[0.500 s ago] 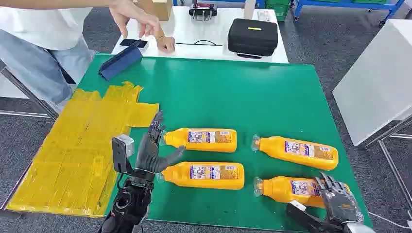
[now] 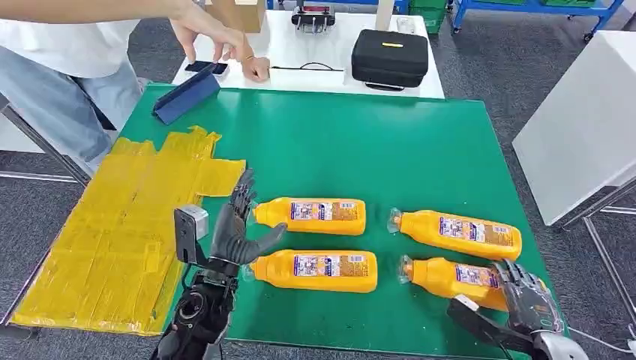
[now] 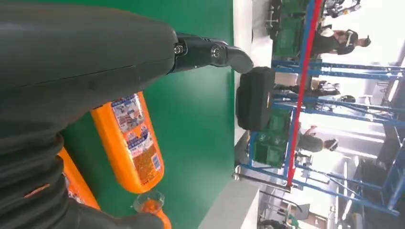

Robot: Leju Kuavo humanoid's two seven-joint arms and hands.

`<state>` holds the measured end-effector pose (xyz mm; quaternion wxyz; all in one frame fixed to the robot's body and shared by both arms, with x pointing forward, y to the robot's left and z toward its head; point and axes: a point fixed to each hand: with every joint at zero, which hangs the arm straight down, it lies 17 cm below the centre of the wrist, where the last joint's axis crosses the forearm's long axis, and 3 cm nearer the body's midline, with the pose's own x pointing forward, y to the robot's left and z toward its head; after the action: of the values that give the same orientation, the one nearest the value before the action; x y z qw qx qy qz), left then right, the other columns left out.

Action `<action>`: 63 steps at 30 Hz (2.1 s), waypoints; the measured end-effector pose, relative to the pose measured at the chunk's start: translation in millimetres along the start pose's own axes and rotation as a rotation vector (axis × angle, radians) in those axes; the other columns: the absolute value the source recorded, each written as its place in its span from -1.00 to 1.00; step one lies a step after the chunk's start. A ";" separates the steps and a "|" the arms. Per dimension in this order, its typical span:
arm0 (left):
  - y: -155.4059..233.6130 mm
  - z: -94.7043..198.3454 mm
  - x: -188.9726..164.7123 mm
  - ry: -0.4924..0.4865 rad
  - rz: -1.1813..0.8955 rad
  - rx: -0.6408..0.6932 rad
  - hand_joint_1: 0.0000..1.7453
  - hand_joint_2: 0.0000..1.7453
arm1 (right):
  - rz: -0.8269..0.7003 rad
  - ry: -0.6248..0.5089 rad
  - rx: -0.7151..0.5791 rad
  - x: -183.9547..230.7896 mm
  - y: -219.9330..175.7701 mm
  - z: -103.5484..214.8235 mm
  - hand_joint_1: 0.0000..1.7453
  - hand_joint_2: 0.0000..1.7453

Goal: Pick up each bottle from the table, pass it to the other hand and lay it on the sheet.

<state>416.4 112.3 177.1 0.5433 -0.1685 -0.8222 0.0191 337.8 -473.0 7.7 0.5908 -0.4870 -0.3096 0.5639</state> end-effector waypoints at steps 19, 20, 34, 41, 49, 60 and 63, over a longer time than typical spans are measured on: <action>-5.8 -4.7 -3.9 0.005 0.012 -0.016 -1.00 1.00 | 0.008 0.001 -0.123 1.8 -18.7 -26.3 -1.00 1.00; -6.5 -4.3 -4.0 0.004 0.015 -0.019 -1.00 1.00 | 0.007 0.004 -0.121 1.0 -18.0 -27.5 -1.00 1.00; -13.6 -5.8 -7.2 0.003 0.029 -0.035 -1.00 1.00 | -0.088 0.063 -0.001 -28.4 12.9 -76.5 1.00 1.00; -13.7 -5.3 -8.2 0.005 0.030 -0.035 -1.00 1.00 | -0.126 0.052 0.009 -27.2 15.0 -80.1 1.00 1.00; -14.1 -6.7 -8.4 0.003 0.030 -0.036 -1.00 1.00 | -0.154 0.035 0.007 -25.9 14.1 -84.3 1.00 1.00; -12.1 -9.8 -8.2 -0.004 0.032 -0.025 -1.00 1.00 | -0.342 -0.150 -0.180 25.2 -19.0 -80.2 1.00 1.00; -11.2 -10.8 -9.2 -0.007 0.030 -0.021 -1.00 1.00 | -0.405 -0.201 -0.212 48.4 -26.8 -74.2 1.00 1.00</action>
<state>426.5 97.4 175.8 0.5382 -0.1863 -0.8217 0.0194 423.9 -440.0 -1.2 0.6036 -0.4159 -0.5154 0.4440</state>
